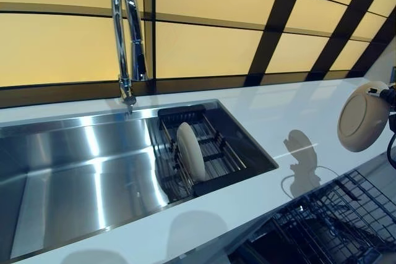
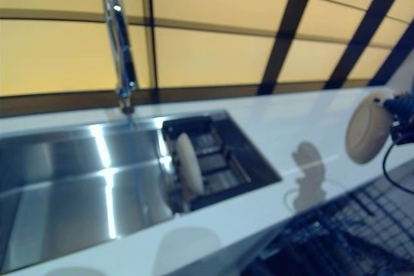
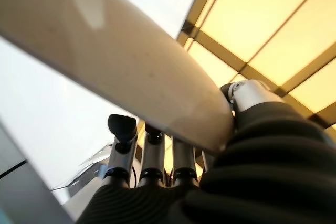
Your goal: Take plates into dishwasher
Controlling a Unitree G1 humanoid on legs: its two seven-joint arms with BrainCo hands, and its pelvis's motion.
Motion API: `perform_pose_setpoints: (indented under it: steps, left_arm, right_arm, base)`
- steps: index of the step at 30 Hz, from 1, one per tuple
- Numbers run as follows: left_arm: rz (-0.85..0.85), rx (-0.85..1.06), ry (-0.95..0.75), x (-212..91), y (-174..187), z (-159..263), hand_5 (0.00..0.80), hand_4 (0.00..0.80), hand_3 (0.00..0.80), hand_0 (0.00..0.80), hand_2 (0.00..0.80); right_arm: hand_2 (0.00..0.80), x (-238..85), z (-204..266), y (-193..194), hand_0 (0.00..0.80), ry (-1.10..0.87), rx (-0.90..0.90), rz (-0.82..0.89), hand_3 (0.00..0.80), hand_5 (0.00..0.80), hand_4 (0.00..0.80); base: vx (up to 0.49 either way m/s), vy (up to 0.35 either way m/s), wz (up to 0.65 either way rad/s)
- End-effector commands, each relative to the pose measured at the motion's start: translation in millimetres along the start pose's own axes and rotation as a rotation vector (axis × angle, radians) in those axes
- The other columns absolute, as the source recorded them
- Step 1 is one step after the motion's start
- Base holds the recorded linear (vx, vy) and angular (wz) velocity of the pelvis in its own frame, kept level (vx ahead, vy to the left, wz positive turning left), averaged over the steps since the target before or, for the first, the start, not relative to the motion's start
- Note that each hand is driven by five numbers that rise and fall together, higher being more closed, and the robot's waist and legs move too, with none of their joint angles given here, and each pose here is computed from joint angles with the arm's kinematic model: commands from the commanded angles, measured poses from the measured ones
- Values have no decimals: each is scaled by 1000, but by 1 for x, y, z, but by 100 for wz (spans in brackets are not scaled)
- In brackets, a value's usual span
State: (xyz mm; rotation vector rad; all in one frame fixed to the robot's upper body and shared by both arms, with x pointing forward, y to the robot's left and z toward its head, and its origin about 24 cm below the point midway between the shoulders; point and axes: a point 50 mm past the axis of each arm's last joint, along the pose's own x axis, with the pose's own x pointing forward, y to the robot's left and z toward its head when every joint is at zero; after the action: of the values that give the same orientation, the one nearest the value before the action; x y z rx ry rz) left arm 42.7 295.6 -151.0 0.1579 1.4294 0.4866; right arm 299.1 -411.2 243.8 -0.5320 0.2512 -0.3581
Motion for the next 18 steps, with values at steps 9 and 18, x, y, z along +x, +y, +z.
perform_pose_setpoints:
  steps: [9,18]
  left_arm:
    - [76,50,-82,-2,22,38,0,0,0,0,0]
    - [84,16,-103,-2,23,41,0,0,0,0,0]
  right_arm:
    - [800,-29,1,-47,800,-64,-43,-141,800,800,800]
    - [800,-30,-26,-61,800,14,-69,-134,800,800,800]
  base:
    - [-201,-109,-15]
    - [-153,-237,-34]
